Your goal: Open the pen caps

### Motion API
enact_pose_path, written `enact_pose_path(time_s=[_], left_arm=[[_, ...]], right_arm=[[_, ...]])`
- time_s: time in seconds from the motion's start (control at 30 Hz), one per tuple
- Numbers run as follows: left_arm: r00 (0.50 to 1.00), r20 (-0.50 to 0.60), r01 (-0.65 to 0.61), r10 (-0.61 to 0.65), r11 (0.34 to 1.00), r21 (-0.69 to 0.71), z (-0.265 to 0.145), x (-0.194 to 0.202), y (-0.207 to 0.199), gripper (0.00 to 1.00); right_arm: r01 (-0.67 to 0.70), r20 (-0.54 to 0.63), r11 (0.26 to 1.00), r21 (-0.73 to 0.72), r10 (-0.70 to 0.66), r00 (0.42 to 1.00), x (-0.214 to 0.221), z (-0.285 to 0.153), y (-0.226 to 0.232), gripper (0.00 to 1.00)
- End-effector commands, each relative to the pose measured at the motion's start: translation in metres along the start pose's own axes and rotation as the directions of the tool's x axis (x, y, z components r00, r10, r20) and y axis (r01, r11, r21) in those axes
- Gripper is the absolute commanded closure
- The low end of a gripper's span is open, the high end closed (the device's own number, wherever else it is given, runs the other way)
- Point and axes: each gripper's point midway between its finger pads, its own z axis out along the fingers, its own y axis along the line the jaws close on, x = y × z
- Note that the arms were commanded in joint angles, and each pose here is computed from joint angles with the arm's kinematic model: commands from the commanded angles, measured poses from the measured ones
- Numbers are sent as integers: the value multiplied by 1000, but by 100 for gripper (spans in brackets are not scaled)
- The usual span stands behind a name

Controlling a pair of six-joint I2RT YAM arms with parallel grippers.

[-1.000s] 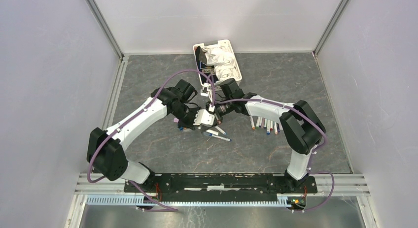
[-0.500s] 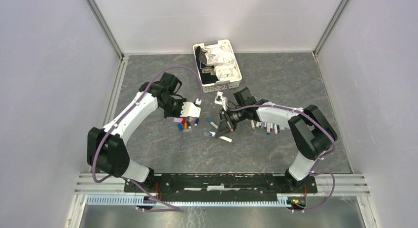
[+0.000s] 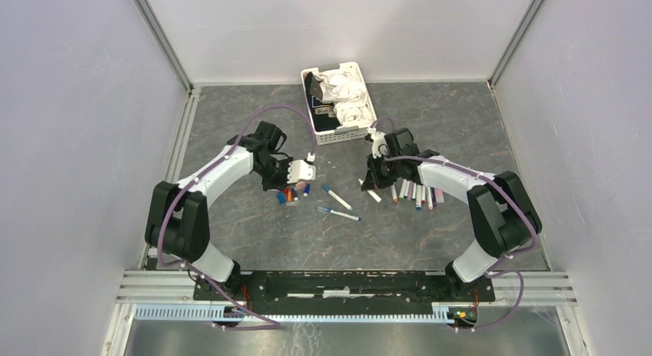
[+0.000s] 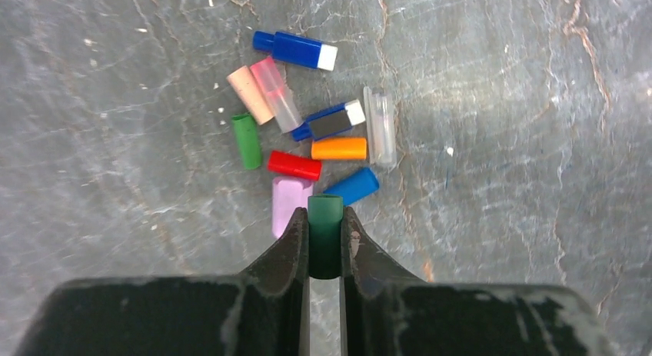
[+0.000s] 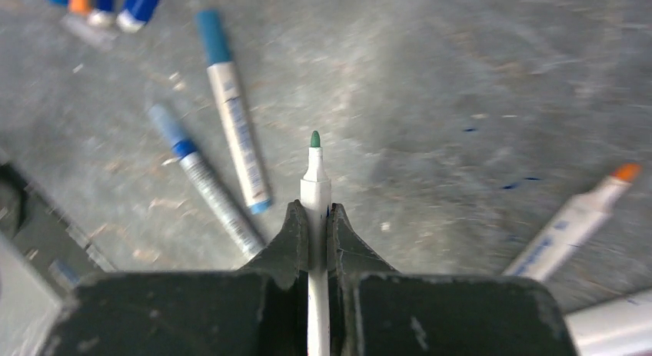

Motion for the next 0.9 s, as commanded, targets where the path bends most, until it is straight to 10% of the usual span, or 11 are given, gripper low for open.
enact_pose_path(time_s=[0.0, 0.37, 0.87], left_arm=[[989, 62, 135, -134, 991, -13, 23, -5, 5, 98], [978, 62, 198, -197, 980, -4, 38, -2, 7, 63], [934, 191, 314, -303, 949, -30, -29, -58, 32, 18]], right_arm=[[-49, 166, 955, 291, -1, 986, -41, -17, -43, 100], [-172, 315, 841, 512, 2, 949, -59, -52, -100, 100], [-181, 225, 780, 600, 53, 973, -30, -28, -141, 94]])
